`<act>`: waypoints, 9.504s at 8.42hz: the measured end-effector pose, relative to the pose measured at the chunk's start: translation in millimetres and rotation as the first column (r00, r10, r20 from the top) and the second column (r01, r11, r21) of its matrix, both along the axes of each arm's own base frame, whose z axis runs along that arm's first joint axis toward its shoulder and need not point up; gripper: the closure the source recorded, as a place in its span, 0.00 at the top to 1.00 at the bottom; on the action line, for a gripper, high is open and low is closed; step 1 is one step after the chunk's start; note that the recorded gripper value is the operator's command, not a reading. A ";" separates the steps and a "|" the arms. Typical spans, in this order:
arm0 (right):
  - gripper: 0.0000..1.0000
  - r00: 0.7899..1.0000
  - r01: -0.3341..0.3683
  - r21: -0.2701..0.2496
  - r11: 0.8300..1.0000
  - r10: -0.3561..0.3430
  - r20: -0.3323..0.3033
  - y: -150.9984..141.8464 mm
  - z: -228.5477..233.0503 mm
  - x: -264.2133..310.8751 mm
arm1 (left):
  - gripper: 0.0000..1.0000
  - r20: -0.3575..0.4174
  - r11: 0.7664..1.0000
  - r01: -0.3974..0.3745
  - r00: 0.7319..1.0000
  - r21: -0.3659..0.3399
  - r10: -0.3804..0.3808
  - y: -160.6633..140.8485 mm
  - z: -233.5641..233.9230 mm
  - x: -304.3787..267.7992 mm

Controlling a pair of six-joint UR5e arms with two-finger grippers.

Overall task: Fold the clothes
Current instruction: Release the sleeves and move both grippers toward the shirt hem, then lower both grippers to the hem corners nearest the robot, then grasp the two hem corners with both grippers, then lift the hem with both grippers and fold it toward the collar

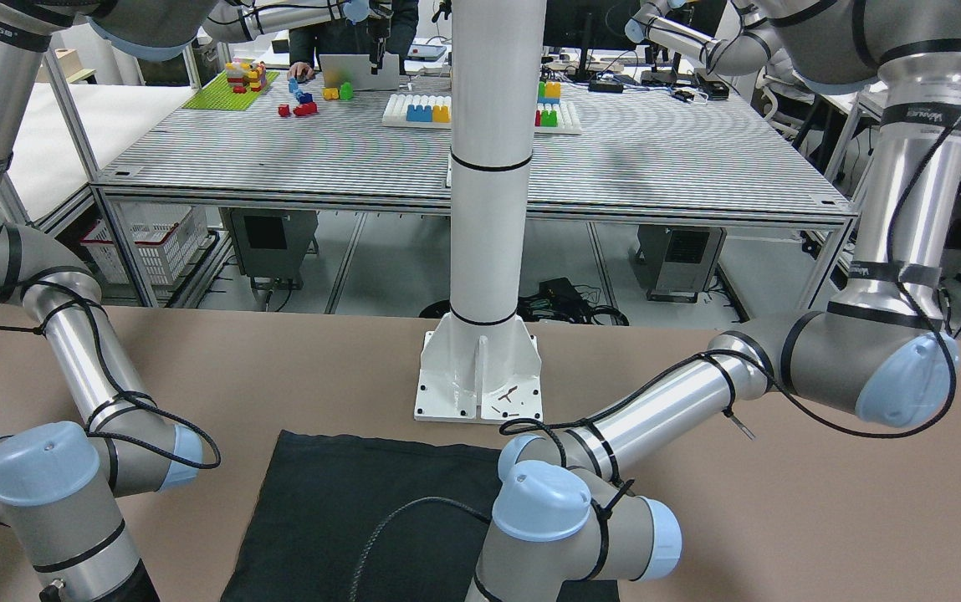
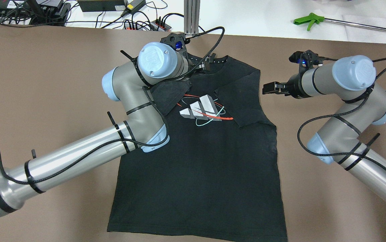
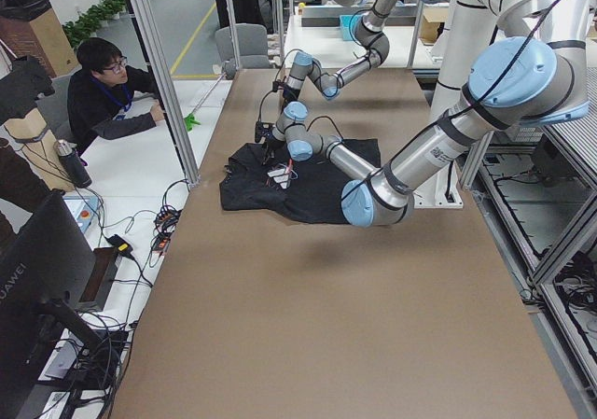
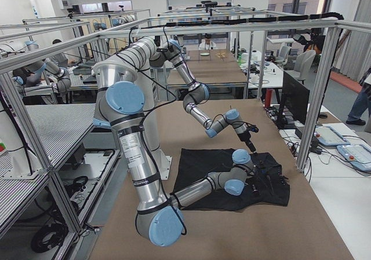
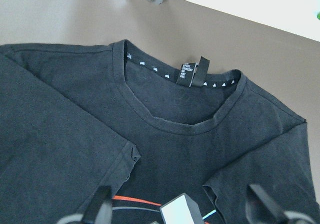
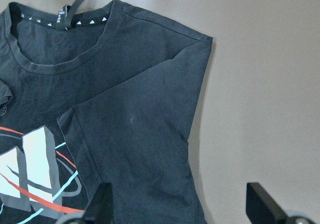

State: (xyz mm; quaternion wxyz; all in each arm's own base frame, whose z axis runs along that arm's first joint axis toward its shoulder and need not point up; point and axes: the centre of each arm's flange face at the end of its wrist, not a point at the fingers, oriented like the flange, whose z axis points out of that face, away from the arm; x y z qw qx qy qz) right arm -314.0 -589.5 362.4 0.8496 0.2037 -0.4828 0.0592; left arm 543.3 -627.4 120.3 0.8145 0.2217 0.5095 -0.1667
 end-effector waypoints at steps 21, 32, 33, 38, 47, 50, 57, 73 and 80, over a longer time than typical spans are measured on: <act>0.94 0.919 0.354 -0.320 0.879 -0.264 0.292 310.8 112.1 -26.1 | 0.94 -0.122 0.982 -0.149 0.983 -0.116 0.135 289.9 93.9 -125.3; 0.14 0.908 0.405 -0.344 0.847 -0.329 0.258 357.4 121.7 -73.3 | 0.94 -0.106 0.990 -0.110 0.989 -0.089 0.100 287.1 94.7 -130.8; 0.00 0.911 0.400 -0.351 0.847 -0.328 0.249 357.4 126.9 -73.5 | 0.94 -0.105 0.990 -0.106 0.990 -0.088 0.097 286.9 94.8 -130.8; 0.00 0.922 0.373 -0.346 0.861 -0.303 0.239 354.2 129.9 -73.6 | 0.94 -0.100 0.991 -0.100 0.991 -0.088 0.091 286.0 96.7 -130.0; 0.00 0.920 0.345 -0.325 0.880 -0.249 0.303 341.1 95.9 -48.7 | 0.94 -0.146 0.985 -0.163 0.977 -0.059 0.153 313.4 117.0 -132.3; 0.00 0.922 0.322 -0.313 0.893 -0.222 0.316 329.7 88.0 -41.7 | 0.94 -0.156 0.971 -0.232 0.963 -0.057 0.221 344.2 182.1 -130.1; 0.00 0.919 0.319 -0.301 0.899 -0.216 0.328 327.8 79.7 -38.9 | 0.94 -0.043 0.969 -0.244 0.969 -0.041 0.242 415.6 230.2 -82.3; 0.00 0.911 0.321 -0.279 0.905 -0.214 0.354 327.4 65.1 -28.9 | 0.00 -0.051 0.984 -0.173 0.983 0.033 0.174 458.5 217.2 -63.5; 0.00 0.721 0.540 -0.160 0.826 -0.355 0.596 376.9 38.2 83.6 | 0.00 -0.458 0.883 -0.446 0.761 0.145 0.460 460.8 130.2 -160.6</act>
